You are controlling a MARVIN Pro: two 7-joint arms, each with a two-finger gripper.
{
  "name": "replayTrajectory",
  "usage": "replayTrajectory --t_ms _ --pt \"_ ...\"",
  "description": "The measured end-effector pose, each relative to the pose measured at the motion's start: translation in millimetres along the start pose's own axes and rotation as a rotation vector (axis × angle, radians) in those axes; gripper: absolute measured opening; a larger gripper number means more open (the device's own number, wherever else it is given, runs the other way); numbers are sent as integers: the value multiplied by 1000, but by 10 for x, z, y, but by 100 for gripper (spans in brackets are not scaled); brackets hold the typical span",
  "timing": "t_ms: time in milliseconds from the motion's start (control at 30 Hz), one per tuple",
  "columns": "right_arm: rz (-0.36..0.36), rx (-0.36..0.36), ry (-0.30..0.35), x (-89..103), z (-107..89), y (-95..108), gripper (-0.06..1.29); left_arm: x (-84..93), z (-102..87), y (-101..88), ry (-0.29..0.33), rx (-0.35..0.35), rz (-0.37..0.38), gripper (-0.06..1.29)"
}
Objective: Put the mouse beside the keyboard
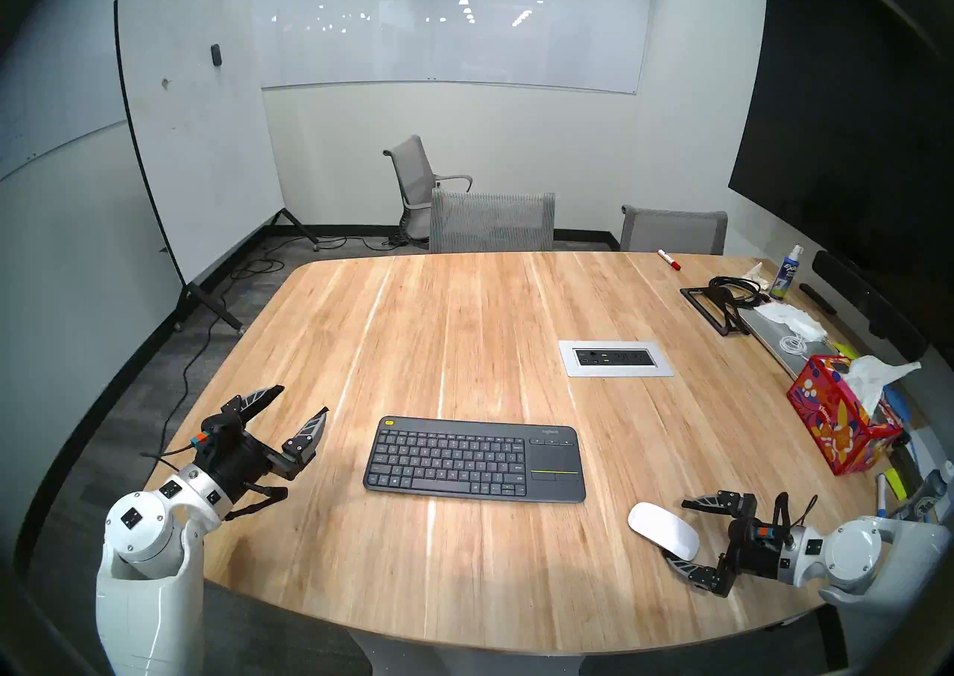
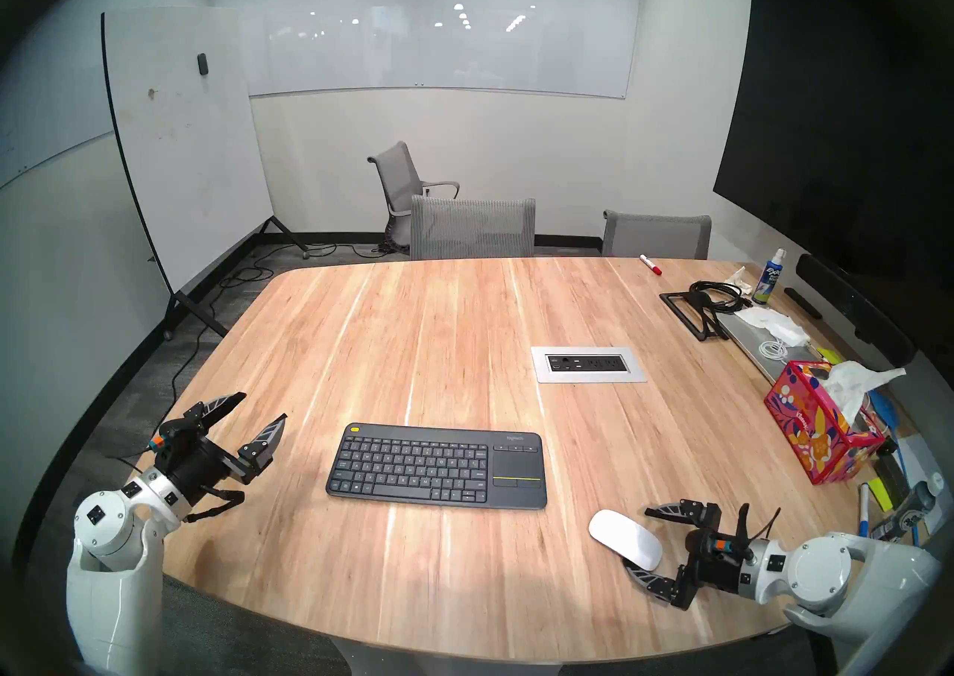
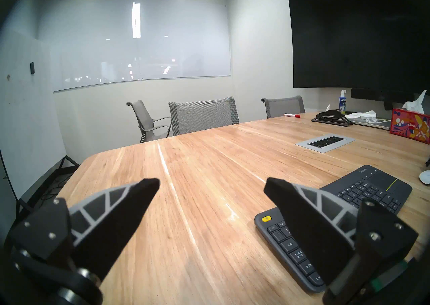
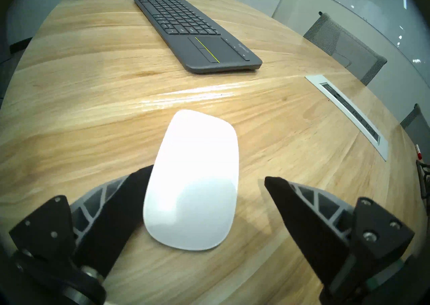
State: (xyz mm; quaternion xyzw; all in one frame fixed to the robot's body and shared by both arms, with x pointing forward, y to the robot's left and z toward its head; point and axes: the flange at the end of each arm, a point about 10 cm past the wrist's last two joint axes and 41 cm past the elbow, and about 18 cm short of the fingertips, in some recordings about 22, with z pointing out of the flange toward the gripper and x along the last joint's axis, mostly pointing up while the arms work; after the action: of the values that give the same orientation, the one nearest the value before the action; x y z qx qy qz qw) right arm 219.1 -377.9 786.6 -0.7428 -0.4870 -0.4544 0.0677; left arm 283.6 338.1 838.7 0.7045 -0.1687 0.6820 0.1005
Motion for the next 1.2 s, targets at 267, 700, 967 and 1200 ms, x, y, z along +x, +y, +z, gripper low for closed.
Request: replayTrajectory --t_ms 267,700,967,1200 --pt "-2 -39 -7 3 10 113 121 0 0 0 0 0 0 125" --pt "-9 -90 -35 -23 39 242 121 0 0 0 0 0 0 125" --pt "-25 -109 -40 -11 75 256 121 0 0 0 0 0 0 125" --pt "-36 -146 -40 4 127 270 121 0 0 0 0 0 0 125"
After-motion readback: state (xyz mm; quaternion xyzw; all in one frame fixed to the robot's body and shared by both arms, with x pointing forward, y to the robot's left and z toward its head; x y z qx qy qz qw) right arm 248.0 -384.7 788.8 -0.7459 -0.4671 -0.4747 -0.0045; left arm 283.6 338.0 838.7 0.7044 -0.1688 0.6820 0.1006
